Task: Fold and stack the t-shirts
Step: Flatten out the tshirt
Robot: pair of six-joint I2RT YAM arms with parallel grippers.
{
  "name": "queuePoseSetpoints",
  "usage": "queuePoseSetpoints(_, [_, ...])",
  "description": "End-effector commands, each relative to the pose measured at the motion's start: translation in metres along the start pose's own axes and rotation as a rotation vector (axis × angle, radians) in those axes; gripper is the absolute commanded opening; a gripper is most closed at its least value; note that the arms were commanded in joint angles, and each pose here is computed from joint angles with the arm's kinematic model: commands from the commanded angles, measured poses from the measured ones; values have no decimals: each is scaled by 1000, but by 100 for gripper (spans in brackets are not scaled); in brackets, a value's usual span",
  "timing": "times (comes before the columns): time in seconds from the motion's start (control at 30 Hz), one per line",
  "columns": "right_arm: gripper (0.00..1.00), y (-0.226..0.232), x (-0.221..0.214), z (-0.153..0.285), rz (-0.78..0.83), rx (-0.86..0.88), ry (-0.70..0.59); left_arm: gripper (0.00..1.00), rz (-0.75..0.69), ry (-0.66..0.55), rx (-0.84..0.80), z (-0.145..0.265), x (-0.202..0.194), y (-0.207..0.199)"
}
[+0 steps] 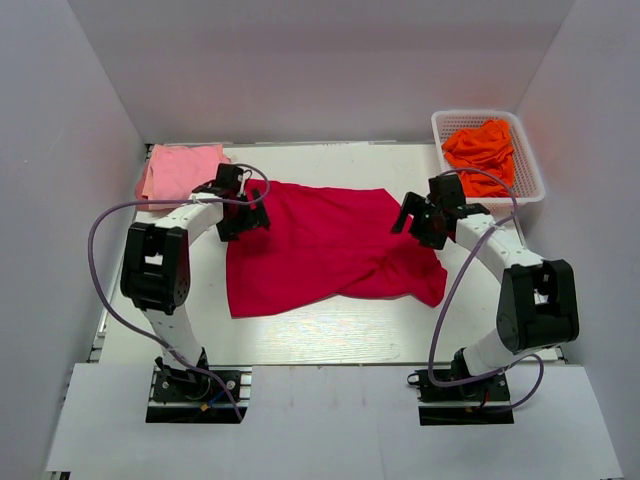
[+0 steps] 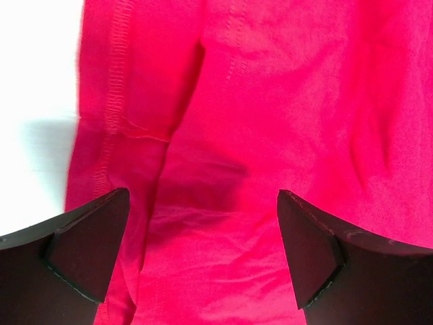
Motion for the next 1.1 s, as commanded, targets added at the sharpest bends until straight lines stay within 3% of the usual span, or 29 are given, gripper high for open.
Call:
queuePoseSetpoints(0.0, [90, 3, 4, 9, -4, 27, -43, 100, -47, -28, -68, 4, 9, -16])
queuePoseSetpoints(0.17, [90, 1, -2, 9, -18, 38, -40, 100, -30, -61, -73, -12, 18, -11])
queuePoseSetpoints(0.3, [90, 1, -5, 10, -21, 44, -42, 100, -95, -112, -72, -22, 32, -16])
queuePoseSetpoints(0.5, [90, 0, -6, 12, -21, 42, -44, 100, -103, -82, -57, -32, 27, -13])
queuePoseSetpoints(0.87, [90, 1, -9, 9, -25, 52, -26, 93, -161, -67, -161, 7, 10, -21])
queuePoseSetpoints(1.07, [90, -1, -12, 8, -30, 53, -21, 92, -162, 9, -116, 0, -13, -7])
Point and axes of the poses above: each gripper's point midway between its finger pads, its own z axis back along the fingers, its own y axis along the line the jaws close on, x = y × z, the point moved 6 cm from there along z, back along the fingers
